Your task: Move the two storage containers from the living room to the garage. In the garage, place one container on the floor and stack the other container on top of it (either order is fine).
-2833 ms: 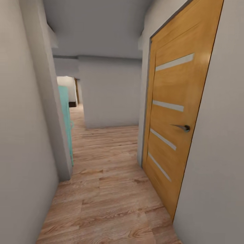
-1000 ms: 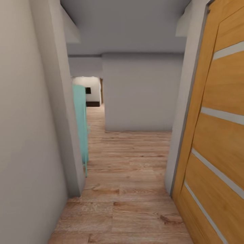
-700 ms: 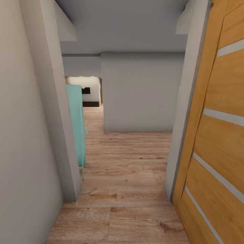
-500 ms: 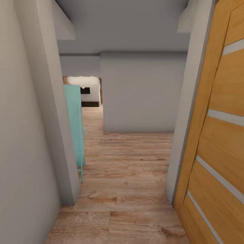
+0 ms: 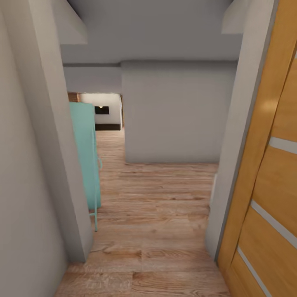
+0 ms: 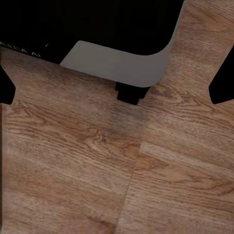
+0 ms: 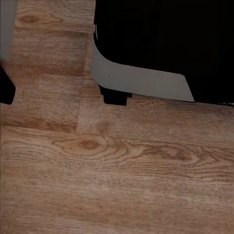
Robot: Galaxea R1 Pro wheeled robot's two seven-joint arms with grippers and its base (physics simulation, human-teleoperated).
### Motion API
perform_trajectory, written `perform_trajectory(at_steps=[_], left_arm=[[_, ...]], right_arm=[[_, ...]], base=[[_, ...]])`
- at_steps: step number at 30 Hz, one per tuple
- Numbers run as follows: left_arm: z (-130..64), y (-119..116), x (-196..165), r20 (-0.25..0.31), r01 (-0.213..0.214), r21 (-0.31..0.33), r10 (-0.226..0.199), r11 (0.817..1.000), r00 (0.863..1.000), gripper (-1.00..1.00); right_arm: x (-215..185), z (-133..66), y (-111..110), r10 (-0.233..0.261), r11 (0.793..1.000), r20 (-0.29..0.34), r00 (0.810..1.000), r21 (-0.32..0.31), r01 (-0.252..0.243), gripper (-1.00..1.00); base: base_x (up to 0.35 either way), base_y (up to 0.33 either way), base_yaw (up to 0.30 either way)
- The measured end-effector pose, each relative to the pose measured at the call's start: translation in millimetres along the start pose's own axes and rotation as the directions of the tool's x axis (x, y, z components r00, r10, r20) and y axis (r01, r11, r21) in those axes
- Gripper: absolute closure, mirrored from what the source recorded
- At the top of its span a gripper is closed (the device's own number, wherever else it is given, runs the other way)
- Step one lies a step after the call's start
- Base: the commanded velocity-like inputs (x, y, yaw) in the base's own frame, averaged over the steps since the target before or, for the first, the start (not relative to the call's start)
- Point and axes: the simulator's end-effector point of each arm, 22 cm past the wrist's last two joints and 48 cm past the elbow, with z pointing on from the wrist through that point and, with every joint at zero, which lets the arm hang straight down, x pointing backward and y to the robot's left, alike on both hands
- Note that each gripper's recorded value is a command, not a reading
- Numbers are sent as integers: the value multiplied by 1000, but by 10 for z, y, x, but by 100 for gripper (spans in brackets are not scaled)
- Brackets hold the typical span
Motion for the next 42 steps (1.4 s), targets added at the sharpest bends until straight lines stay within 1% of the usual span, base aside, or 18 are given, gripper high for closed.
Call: perform_trajectory(at_steps=[22,32,42], left_arm=[[-1,-8,-8,4,-1,1,1,1000,1000,-100],[0,-3,-5,3,-2,0,2,1000,1000,-100],[0,0,-9,4,-2,0,2,1000,1000,-100]], right_arm=[[4,0,-17,0,1000,-1,1000,2,0,-100],[-4,0,32,0,1000,0,1000,-5,0,-100],[1,0,3,1,1000,-1,1000,-1,-1,-100]], base=[[324,0,0],[324,0,1],[324,0,127]])
